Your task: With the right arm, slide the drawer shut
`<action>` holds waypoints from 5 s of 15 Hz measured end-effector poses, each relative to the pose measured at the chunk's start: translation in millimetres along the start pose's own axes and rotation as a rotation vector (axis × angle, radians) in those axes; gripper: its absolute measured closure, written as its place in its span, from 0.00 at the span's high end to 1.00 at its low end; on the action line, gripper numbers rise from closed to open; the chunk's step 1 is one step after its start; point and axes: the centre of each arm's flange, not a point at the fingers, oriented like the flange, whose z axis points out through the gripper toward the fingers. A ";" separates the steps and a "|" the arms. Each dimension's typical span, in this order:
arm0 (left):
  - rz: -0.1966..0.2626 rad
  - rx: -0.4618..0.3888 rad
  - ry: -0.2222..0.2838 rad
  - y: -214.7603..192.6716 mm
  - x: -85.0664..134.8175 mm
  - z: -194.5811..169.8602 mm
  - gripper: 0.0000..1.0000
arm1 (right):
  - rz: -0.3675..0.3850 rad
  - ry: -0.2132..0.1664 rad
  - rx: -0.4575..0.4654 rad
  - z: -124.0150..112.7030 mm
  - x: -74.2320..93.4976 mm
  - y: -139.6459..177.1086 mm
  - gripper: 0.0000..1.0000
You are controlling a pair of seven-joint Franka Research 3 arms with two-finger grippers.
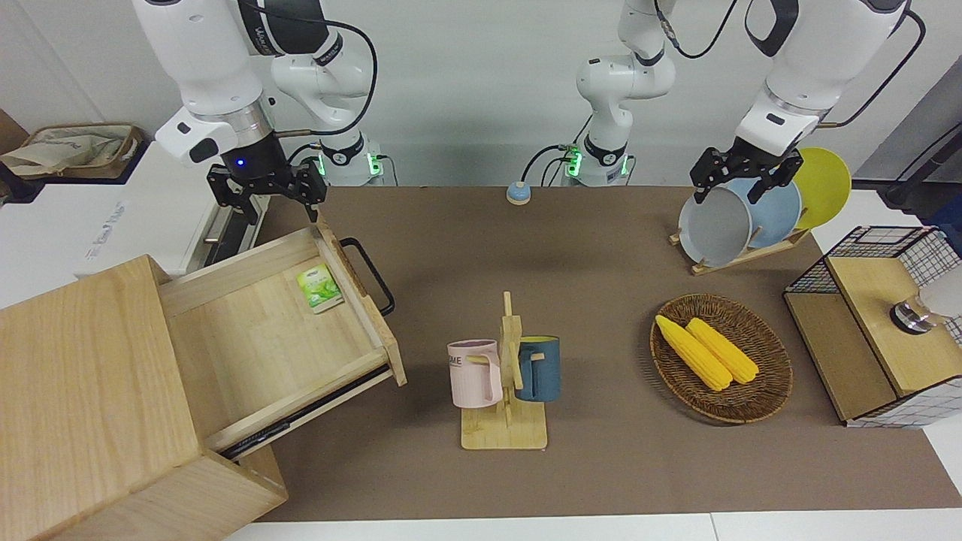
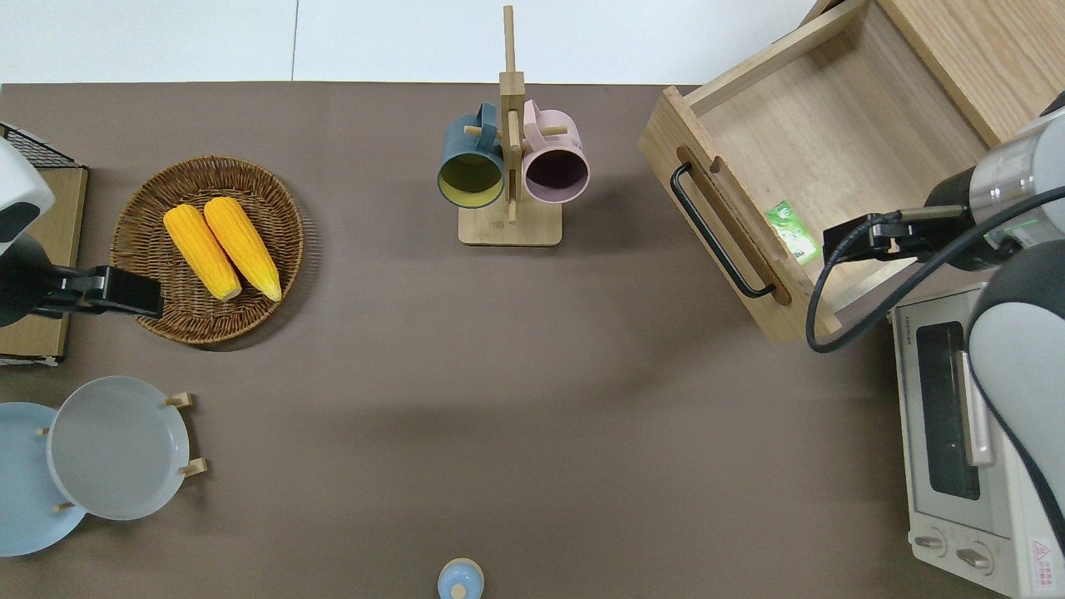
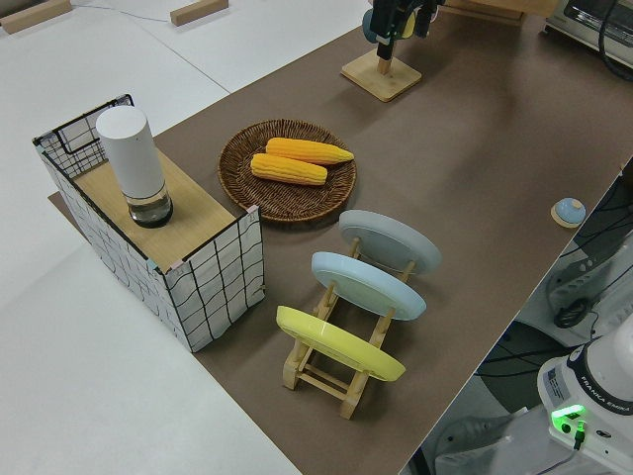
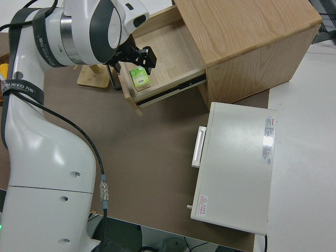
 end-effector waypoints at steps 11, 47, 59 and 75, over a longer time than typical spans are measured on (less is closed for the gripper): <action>0.000 0.000 0.000 0.0 0.0 0.0 1.00 | 0.017 -0.054 -0.005 5.9 -4.0 10.7 0.99; 0.000 0.000 0.000 0.0 0.0 0.0 1.00 | 0.017 0.045 0.005 -53.8 -19.1 -24.1 0.01; 0.000 0.000 0.000 0.0 0.0 0.0 1.00 | 0.310 0.016 0.021 -26.8 -37.2 -166.0 0.01; 0.000 0.000 0.000 0.0 0.0 0.0 1.00 | 0.934 -0.047 -0.017 123.4 9.6 -196.2 0.01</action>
